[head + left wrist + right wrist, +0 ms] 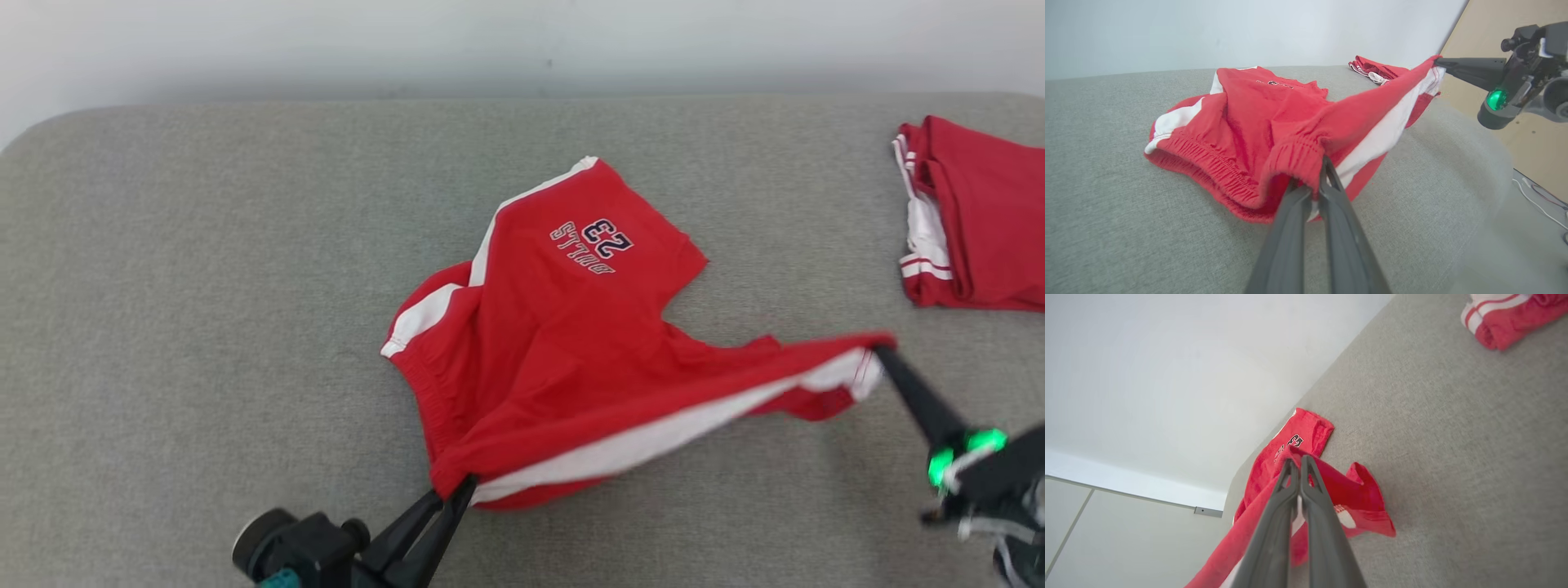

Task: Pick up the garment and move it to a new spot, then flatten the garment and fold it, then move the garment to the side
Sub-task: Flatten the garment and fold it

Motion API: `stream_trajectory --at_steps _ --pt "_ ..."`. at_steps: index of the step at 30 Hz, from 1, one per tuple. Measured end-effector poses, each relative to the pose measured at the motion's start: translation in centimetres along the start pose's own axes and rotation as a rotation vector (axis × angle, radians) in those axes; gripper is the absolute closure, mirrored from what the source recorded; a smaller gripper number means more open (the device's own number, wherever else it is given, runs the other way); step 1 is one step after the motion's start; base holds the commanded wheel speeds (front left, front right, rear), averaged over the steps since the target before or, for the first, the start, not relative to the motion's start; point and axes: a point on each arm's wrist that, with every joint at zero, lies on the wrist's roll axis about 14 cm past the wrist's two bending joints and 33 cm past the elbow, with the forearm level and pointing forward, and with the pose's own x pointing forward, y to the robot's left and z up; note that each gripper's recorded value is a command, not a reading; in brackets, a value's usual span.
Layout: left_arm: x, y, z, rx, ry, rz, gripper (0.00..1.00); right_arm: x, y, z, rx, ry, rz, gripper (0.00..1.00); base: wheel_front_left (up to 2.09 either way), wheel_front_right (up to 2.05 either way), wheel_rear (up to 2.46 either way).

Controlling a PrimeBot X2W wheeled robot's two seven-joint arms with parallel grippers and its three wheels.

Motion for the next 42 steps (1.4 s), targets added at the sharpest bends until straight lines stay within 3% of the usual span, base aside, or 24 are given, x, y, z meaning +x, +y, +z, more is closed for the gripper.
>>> stream_trajectory --at_steps 5,12,21,29,31,32,33,42 --pt "1.0 0.1 1.2 0.02 -0.033 -0.02 1.0 4.2 1.0 2.5 0.018 0.008 0.032 1.0 0.0 0.0 0.0" --pt "3.0 1.9 4.2 0.012 -0.126 0.019 1.0 11.3 3.5 4.4 -0.079 0.019 0.079 1.0 0.0 0.0 0.0" --pt "5.1 8.9 3.5 0.0 -0.1 0.187 1.0 20.9 6.2 3.2 -0.245 0.045 0.077 1.0 0.0 0.0 0.0" --pt "6.1 11.6 1.5 0.004 -0.034 0.257 1.0 24.5 5.1 0.2 -0.378 0.115 0.017 1.0 0.0 0.0 0.0" --pt "6.3 11.9 1.3 0.008 -0.028 0.263 0.1 25.0 5.0 -0.5 -0.388 0.123 0.013 0.55 0.0 0.0 0.0" --pt "6.3 12.0 1.2 0.012 -0.024 0.268 0.0 25.2 5.0 -0.8 -0.405 0.128 0.015 0.07 0.0 0.0 0.0" --pt "6.3 12.0 1.0 0.019 -0.018 0.269 0.0 25.4 5.1 -1.2 -0.415 0.135 0.018 0.0 0.0 0.0 0.0" --pt "4.6 12.3 1.4 0.06 -0.021 0.305 0.0 23.6 4.3 -0.7 -0.513 0.143 -0.001 0.0 0.0 0.0 0.0"
